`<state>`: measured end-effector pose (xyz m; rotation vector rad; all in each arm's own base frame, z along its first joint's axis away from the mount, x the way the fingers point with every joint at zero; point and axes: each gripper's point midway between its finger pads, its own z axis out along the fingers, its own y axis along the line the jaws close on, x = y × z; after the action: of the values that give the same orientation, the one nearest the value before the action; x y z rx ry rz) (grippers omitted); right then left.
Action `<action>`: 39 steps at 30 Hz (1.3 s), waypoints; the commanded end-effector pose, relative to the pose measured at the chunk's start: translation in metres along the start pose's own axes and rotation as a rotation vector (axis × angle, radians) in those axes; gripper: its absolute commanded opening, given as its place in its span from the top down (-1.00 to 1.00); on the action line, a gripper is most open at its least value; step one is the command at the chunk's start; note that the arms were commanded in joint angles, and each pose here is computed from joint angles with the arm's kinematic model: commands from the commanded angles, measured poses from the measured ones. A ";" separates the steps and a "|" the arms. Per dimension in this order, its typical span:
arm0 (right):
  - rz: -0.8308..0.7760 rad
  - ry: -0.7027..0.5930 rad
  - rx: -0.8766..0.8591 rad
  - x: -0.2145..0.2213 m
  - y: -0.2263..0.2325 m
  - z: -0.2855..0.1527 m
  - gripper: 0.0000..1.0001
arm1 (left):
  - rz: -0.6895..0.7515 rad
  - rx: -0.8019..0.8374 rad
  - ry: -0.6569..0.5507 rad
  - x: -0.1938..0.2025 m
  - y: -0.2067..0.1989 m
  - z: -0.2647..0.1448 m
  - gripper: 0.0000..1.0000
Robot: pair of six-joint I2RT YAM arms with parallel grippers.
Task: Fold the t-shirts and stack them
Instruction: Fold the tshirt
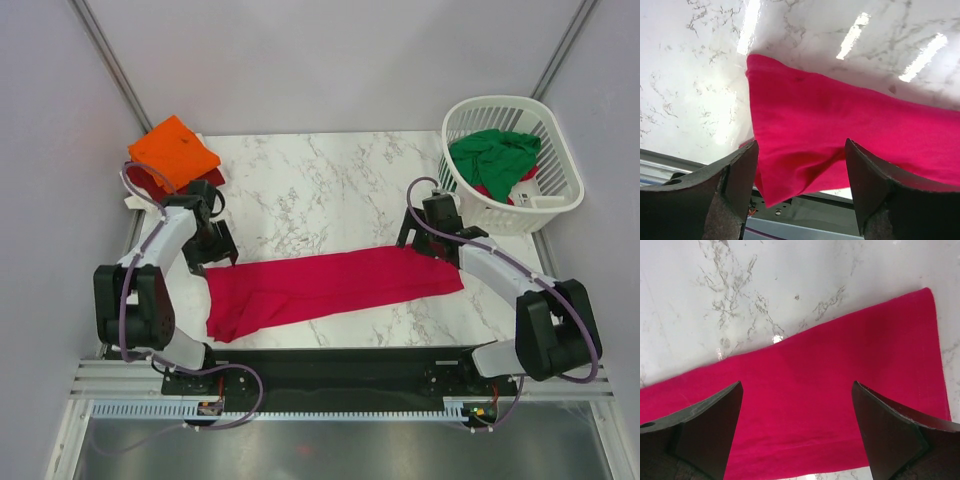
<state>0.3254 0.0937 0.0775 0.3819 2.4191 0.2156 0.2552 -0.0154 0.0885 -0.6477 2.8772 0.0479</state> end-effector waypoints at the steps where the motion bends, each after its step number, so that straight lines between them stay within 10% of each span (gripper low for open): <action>1: -0.028 -0.005 -0.010 -0.005 0.010 0.009 -0.96 | -0.007 -0.058 0.014 -0.007 0.003 0.023 -0.52; 9: -0.047 0.023 -0.019 0.002 0.010 0.021 -0.96 | -0.005 -0.140 0.058 -0.008 0.010 0.053 -0.16; 14: -0.050 0.028 -0.023 0.003 0.012 0.025 -0.96 | 0.022 -0.180 0.014 -0.035 0.008 0.060 0.96; 28: -0.022 0.124 -0.064 0.045 0.007 0.039 -0.96 | 0.109 -0.285 0.018 -0.089 -0.015 0.098 0.95; 39: 0.028 0.354 -0.244 0.157 0.041 0.001 -0.96 | 0.263 0.001 -0.197 -0.211 -0.194 0.121 0.94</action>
<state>0.3024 0.1562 0.0324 0.2523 2.4184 0.4875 0.5162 -0.0528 0.0260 -0.3656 2.7799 0.3214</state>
